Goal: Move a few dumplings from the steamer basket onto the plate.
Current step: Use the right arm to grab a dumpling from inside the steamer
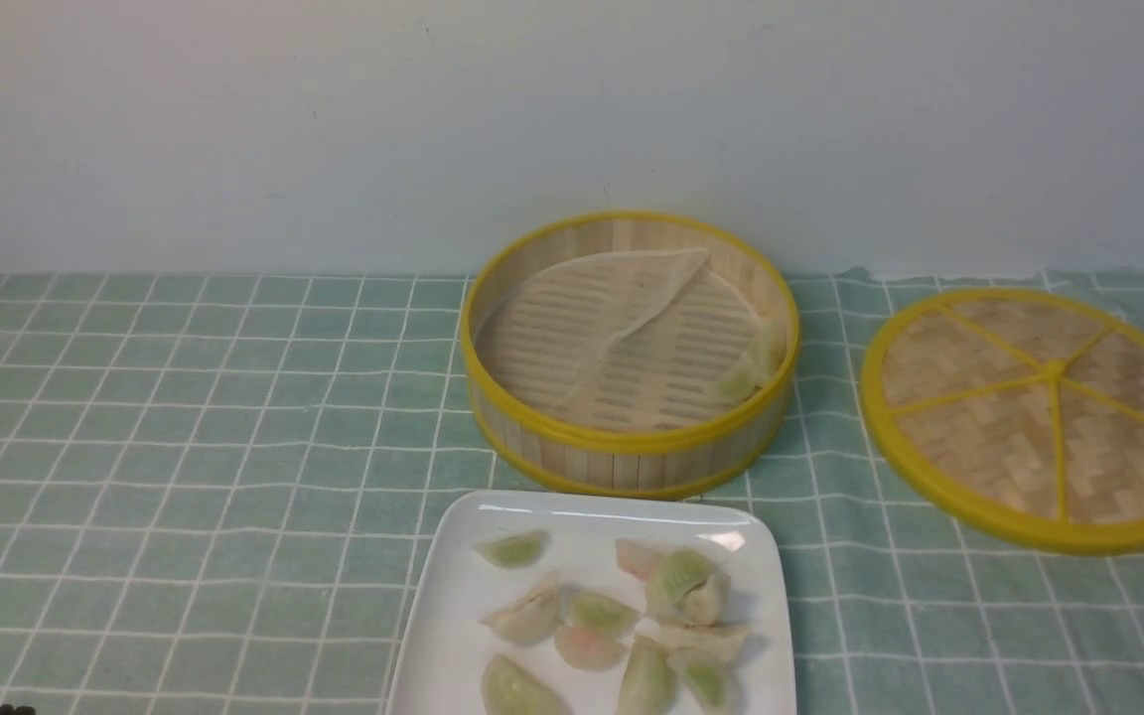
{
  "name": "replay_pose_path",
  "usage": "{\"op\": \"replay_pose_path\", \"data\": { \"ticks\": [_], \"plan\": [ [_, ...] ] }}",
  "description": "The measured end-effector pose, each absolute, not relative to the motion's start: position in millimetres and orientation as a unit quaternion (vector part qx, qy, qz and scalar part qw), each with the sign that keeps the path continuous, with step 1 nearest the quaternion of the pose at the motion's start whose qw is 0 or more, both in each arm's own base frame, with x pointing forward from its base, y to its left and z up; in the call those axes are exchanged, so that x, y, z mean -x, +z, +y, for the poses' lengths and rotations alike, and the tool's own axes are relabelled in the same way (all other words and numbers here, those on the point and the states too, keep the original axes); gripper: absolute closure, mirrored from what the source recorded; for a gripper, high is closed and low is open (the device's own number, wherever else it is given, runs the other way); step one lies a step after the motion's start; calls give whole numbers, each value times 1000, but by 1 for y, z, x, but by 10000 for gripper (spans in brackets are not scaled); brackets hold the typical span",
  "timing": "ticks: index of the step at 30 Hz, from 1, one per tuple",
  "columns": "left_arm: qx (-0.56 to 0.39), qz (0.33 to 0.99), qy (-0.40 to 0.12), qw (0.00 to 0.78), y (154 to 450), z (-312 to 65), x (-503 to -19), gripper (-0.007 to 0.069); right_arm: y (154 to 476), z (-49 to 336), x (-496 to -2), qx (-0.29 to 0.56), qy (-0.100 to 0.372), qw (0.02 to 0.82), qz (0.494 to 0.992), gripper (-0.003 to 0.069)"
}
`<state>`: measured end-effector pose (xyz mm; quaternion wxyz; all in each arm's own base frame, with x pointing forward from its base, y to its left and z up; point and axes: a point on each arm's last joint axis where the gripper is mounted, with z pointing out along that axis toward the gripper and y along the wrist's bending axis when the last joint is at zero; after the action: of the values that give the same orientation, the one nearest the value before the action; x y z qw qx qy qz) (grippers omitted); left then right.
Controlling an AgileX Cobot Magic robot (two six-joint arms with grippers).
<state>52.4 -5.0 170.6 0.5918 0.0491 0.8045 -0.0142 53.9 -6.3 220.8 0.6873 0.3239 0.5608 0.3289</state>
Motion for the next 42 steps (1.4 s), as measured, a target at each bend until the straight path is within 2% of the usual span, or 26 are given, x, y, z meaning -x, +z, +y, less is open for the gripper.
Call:
{"op": "replay_pose_path", "data": {
  "ticks": [2,3,4,5,6,7,8,9,11,12,13,14,16,17,20,25,27,33,36,38,42],
  "plan": [
    [-49,804,-14,592,171,-5,-52,631,236,-1,-52,-284,321,689,584,672],
    [-49,804,-14,592,171,-5,-52,631,255,5,-52,-237,305,684,619,672],
    [-49,804,-14,592,171,-5,-52,631,256,7,-54,-228,300,675,635,672],
    [-49,805,-14,592,171,-5,-52,631,278,12,-57,-188,281,663,668,672],
    [-49,805,-14,591,170,-5,-52,631,291,15,-63,-159,274,636,704,672],
    [-49,805,-14,591,170,-5,-52,631,301,20,-77,-129,246,600,750,672],
    [-49,805,-14,591,170,-5,-52,631,309,20,-76,-119,242,600,753,672],
    [-49,805,-14,591,170,-5,-52,631,320,25,-96,-81,222,535,811,672],
    [-49,805,-15,591,170,-5,-52,631,337,30,-129,-26,202,456,866,672],
    [-49,805,-15,591,170,-5,-52,631,338,30,-132,-21,201,450,870,672],
    [-49,805,-15,591,170,-5,-52,631,351,33,-156,19,195,416,888,671],
    [-49,805,-15,591,170,-5,-52,631,349,34,-159,18,193,416,888,671],
    [-48,805,-15,591,170,-5,-52,631,360,44,-198,65,199,365,907,670],
    [-48,805,-15,591,170,-5,-52,631,363,45,-199,69,200,369,905,670],
    [-48,805,-15,591,171,-5,-52,631,370,69,-234,114,185,336,917,669],
    [-48,805,-15,591,171,-5,-52,631,360,115,-265,143,138,285,938,669],
    [-48,805,-15,591,171,-5,-52,631,359,125,-270,138,130,279,941,669],
    [-48,805,-15,591,171,-5,-52,631,348,167,-304,147,64,273,948,650],
    [-48,805,-15,591,171,-5,-52,631,340,184,-324,155,48,265,950,618],
    [-48,805,-15,591,171,-5,-52,631,323,193,-342,159,31,243,956,580],
    [-48,805,-15,591,171,-5,-52,631,295,206,-370,165,-1,217,962,470]
  ]
}}
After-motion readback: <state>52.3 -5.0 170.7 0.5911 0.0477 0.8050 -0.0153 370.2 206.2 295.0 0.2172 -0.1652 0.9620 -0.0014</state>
